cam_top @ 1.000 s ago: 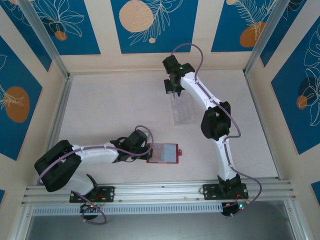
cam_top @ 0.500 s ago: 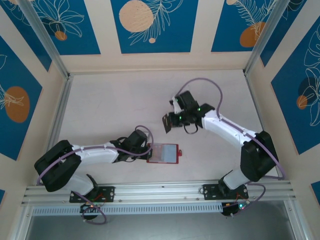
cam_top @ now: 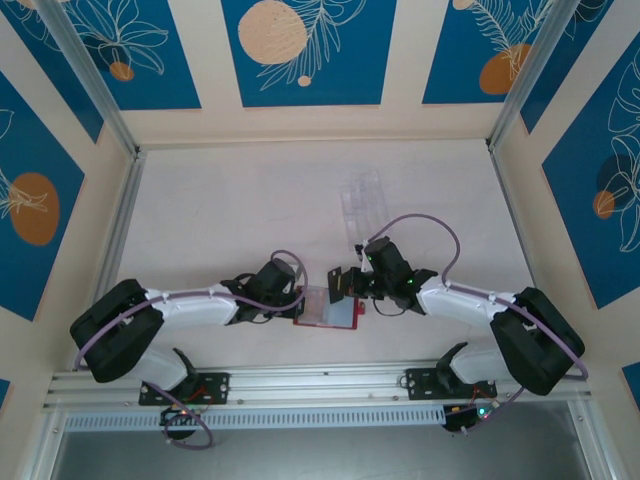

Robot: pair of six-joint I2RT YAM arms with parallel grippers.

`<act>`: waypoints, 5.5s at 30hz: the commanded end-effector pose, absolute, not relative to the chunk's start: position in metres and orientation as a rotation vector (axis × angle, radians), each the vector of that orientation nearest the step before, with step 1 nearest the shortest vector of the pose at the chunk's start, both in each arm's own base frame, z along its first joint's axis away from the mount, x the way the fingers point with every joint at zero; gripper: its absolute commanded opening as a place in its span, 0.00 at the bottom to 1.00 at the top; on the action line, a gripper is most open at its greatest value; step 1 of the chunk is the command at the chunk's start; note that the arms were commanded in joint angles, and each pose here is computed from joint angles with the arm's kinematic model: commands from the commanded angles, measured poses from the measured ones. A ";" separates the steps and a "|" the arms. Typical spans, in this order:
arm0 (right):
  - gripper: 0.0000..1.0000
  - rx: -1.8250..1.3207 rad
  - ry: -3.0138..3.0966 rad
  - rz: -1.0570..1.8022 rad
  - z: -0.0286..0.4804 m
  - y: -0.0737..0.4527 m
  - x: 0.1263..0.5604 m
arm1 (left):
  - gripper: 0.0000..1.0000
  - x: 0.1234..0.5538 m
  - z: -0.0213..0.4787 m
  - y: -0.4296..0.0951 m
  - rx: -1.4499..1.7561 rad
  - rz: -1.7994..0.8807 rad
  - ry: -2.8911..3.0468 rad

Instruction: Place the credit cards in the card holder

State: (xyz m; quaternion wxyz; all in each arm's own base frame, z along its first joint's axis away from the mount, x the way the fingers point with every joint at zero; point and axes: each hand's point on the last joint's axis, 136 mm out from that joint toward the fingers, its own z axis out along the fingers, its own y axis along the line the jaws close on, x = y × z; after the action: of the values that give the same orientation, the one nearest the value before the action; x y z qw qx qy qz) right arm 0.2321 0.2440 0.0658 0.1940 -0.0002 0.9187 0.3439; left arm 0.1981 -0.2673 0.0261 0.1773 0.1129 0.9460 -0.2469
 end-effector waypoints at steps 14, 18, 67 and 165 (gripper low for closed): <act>0.00 0.146 2.494 1.002 0.064 0.246 0.225 | 0.07 0.172 -0.009 -0.240 0.367 -0.530 2.837; 0.00 0.178 2.436 0.976 0.080 0.235 0.226 | 0.07 0.172 -0.010 -0.240 0.369 -0.530 2.839; 0.00 0.260 2.539 0.973 0.038 0.247 0.208 | 0.07 0.171 -0.010 -0.240 0.369 -0.530 2.847; 0.00 0.391 2.725 0.479 -0.013 0.200 0.168 | 0.06 0.169 -0.014 -0.238 0.345 -0.521 2.862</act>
State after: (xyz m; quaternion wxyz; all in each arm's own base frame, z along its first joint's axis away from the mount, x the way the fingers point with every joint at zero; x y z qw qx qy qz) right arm 0.1868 0.2510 0.0248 0.1894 0.1253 0.9306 0.2870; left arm 0.2001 -0.2714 0.0272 0.1770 0.1141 0.9457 -0.2475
